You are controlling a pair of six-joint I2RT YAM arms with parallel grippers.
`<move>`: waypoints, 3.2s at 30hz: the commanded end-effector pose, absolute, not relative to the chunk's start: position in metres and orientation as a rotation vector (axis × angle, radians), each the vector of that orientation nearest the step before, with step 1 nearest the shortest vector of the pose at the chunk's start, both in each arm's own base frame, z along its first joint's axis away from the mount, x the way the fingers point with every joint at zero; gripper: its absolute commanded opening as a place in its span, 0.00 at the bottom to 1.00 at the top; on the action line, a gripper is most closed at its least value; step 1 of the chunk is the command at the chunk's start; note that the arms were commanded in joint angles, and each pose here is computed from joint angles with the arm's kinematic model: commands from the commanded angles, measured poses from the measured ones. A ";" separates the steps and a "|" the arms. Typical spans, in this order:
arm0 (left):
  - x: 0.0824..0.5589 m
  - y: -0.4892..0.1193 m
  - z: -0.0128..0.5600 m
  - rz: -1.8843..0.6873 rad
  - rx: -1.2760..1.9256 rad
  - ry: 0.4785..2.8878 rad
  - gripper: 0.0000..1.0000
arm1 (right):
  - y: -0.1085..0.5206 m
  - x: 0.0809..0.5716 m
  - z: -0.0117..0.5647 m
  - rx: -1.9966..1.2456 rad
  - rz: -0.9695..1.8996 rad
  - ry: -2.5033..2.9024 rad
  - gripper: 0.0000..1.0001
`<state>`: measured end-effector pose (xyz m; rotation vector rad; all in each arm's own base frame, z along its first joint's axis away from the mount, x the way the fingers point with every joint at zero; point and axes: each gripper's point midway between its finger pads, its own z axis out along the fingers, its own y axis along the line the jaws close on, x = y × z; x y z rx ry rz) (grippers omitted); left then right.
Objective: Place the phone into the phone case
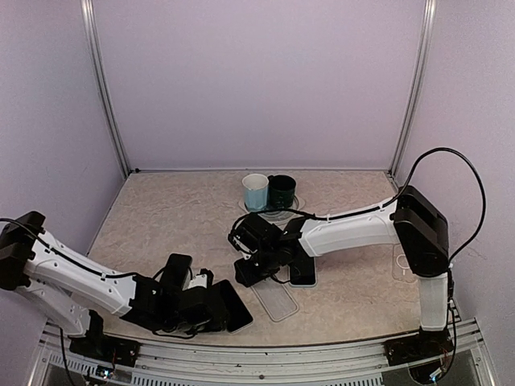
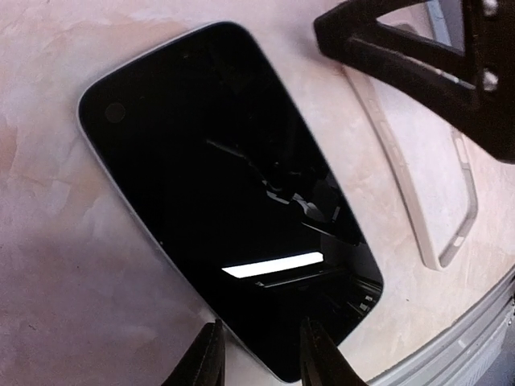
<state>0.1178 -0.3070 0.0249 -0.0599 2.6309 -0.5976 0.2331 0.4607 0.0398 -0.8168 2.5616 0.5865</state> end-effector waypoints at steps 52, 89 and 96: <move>0.219 -0.166 0.173 -0.273 -0.400 2.146 0.99 | 0.477 0.161 0.006 -1.018 0.077 2.623 0.61; 0.239 -0.190 0.165 -0.253 -0.346 2.180 0.99 | 0.399 0.226 0.089 -0.691 0.358 2.387 0.54; 0.241 -0.196 0.160 -0.238 -0.326 2.197 0.99 | 0.399 0.220 0.071 -0.671 0.312 2.437 0.55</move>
